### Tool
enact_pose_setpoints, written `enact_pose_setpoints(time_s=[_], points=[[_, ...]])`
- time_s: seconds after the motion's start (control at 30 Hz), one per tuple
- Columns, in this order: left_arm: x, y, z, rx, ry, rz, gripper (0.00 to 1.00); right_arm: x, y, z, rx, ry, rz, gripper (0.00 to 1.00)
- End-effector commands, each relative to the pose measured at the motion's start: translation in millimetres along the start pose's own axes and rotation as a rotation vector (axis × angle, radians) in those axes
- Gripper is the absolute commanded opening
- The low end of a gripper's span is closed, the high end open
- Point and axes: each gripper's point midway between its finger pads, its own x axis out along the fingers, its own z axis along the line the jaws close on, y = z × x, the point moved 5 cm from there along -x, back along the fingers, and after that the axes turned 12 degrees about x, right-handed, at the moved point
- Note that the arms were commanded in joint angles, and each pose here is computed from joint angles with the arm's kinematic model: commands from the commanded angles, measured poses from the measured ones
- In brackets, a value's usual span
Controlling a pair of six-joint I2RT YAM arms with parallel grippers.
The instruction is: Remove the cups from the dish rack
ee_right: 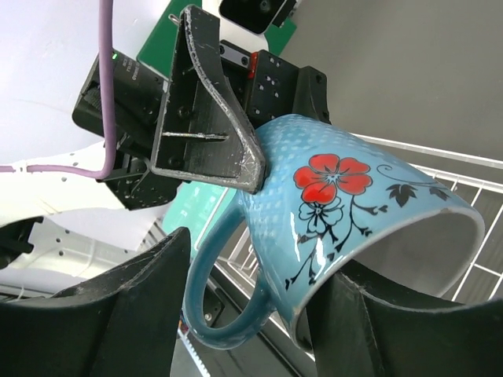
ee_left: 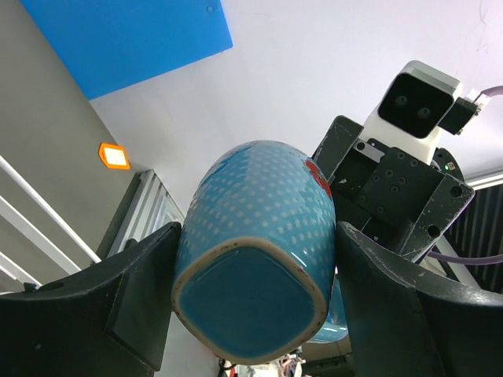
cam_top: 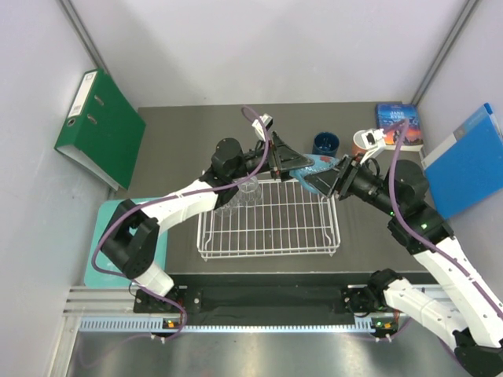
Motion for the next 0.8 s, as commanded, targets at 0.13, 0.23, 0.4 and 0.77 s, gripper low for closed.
enact_pose_setpoints(time_s=[0.13, 0.23, 0.4, 0.77], points=[[-13.7, -7.7, -36.5, 0.068, 0.066, -0.072, 0.00, -17.3, -27.7, 27.6, -0.048, -0.076, -0.136, 0.51], [-19.5, -7.5, -39.4, 0.073, 0.070, -0.078, 0.00, -19.6, -32.3, 27.1, -0.047, -0.063, -0.163, 0.50], [-26.8, -3.8, -43.3, 0.075, 0.073, -0.078, 0.00, -14.7, -31.6, 26.8, -0.038, -0.076, -0.147, 0.34], [-30.8, 2.1, -48.3, 0.070, 0.104, -0.045, 0.00, 2.8, -10.3, 37.1, 0.023, -0.261, 0.024, 0.26]])
